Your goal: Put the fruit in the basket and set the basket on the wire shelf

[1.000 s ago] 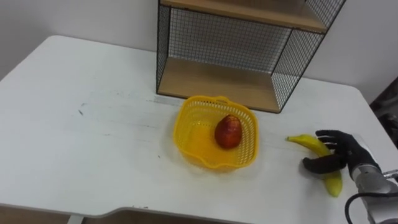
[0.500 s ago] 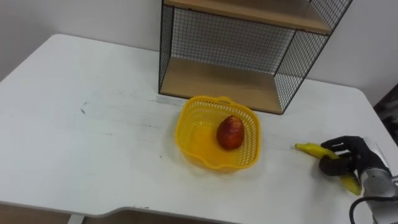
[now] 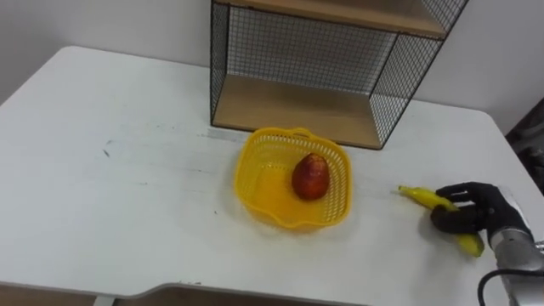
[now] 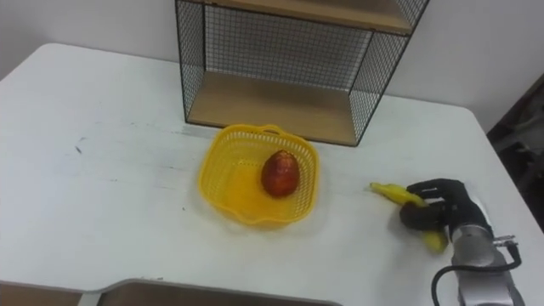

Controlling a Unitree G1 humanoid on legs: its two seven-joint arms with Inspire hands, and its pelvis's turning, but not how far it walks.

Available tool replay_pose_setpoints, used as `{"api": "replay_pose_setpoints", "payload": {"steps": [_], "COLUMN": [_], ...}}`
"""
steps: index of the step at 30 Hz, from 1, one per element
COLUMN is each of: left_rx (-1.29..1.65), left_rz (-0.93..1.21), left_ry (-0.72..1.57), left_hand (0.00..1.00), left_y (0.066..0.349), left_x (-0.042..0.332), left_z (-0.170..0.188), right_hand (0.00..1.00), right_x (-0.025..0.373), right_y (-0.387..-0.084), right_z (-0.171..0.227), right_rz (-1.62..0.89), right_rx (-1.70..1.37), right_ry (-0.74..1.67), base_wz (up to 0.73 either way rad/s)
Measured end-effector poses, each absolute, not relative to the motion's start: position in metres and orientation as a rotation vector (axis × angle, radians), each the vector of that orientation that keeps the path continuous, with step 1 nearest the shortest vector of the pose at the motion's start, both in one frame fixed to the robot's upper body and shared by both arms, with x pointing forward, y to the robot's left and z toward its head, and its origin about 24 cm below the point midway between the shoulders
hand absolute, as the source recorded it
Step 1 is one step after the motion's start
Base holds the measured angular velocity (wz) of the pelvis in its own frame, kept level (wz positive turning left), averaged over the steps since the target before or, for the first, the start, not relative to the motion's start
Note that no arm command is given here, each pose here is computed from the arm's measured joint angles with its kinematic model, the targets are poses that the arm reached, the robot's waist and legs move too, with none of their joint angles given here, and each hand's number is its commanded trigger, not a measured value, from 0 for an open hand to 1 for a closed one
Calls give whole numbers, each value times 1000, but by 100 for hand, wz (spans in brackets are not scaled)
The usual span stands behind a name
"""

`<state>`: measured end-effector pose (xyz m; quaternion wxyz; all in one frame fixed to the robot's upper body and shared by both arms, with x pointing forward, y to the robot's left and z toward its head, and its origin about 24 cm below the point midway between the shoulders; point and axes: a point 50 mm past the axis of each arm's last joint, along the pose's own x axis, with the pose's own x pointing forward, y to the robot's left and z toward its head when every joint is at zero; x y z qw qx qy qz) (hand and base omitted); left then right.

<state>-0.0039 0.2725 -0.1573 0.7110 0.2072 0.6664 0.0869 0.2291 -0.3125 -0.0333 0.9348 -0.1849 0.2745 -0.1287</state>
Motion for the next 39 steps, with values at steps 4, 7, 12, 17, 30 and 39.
{"api": "replay_pose_setpoints", "payload": {"steps": [4, 7, 12, 17, 30, 39], "left_rx": [457, 454, 427, 394, 398, 398], "left_rz": [173, 167, 167, 154, 127, 112], "left_ry": [1464, 1454, 1475, 1506, 1533, 1515], "left_hand": [0, 0, 0, 0, 0, 0], "left_y": [266, 265, 257, 244, 239, 236], "left_x": [-3, -3, -9, -16, -21, -17], "left_z": [-159, -159, -161, -165, -166, -167], "right_hand": [100, 100, 100, 100, 100, 100], "right_x": [234, 238, 245, 249, 252, 257], "right_y": [-274, -250, -237, -231, -226, -212], "right_z": [-27, -17, -4, 11, 17, 46], "right_rz": [-201, -148, -107, -84, -72, 62], "right_rx": [-61, 179, 378, 570, 788, 579], "right_ry": [429, 332, 245, 163, 111, 14], "base_wz": [-11, 2, 7, 2, 0, 0]}}
